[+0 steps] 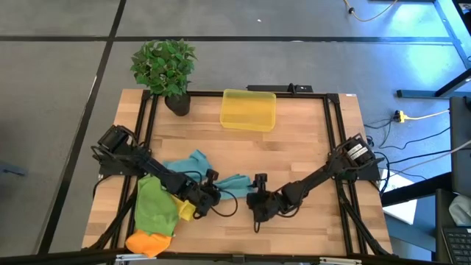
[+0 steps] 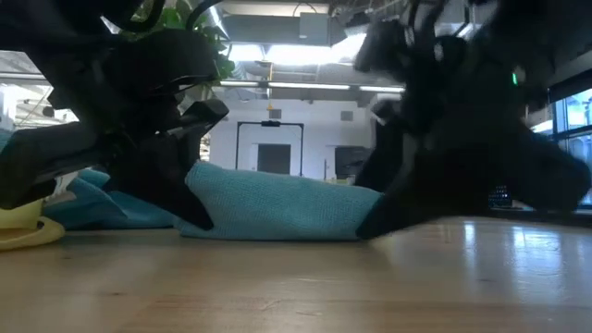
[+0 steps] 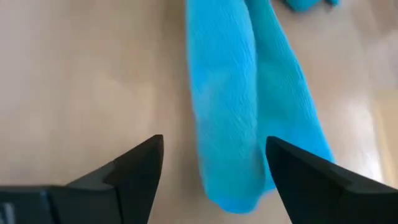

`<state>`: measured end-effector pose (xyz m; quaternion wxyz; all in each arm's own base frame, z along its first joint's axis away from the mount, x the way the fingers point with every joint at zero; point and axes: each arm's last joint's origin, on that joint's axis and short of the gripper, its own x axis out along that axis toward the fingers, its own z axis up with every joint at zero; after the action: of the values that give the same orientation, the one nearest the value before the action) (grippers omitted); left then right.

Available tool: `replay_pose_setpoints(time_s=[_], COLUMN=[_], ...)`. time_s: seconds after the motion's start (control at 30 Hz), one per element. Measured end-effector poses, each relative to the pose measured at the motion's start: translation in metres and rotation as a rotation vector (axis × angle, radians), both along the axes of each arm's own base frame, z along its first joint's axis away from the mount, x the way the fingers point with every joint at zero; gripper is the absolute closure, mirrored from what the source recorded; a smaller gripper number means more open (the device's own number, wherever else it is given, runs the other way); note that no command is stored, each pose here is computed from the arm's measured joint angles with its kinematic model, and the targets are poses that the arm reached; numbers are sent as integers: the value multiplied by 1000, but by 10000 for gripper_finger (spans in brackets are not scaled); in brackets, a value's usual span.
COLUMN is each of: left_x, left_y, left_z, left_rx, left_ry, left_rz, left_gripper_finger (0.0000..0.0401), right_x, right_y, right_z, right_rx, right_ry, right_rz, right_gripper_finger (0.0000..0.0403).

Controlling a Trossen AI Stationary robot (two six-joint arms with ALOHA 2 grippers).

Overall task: Fold microfiber towels
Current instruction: Put the folded left blue microfiber towel into the yellow bin

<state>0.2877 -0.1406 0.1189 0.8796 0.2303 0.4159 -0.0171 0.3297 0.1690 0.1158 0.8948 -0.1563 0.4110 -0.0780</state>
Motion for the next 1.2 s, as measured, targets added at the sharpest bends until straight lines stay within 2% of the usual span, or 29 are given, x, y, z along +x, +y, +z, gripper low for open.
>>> replay_pose_setpoints(time_s=[0.13,0.23,0.33,0.43,0.6,0.87,0.93,1.03,1.2], left_x=[0,0,1,0,0,1,2,2,1], left_y=[0,0,-1,-1,-1,0,2,7,23], left_z=[0,0,1,1,1,4,11,26,58], left_rx=[-3,-6,-11,-12,-12,-9,-9,-3,44], left_ry=[0,0,0,0,-1,-10,-31,-71,-156], left_rz=[-2,-4,-8,-8,-8,-16,-25,-29,-28], left_gripper_finger=[401,401,401,401,401,401,401,401,401], right_x=[-6,-8,-12,-16,-19,-18,-18,-19,-23], right_y=[-8,-10,-8,-7,-10,-9,-9,-13,-23], right_z=[-9,-13,-17,-21,-24,-23,-21,-12,28], right_rx=[-20,-32,-109,-176,-196,-207,-217,-230,-240], right_ry=[3,-20,-54,-82,-77,-78,-75,-75,-149], right_rz=[-28,-3,80,110,103,139,157,161,80], right_gripper_finger=[118,118,120,135,203,373,387,379,391])
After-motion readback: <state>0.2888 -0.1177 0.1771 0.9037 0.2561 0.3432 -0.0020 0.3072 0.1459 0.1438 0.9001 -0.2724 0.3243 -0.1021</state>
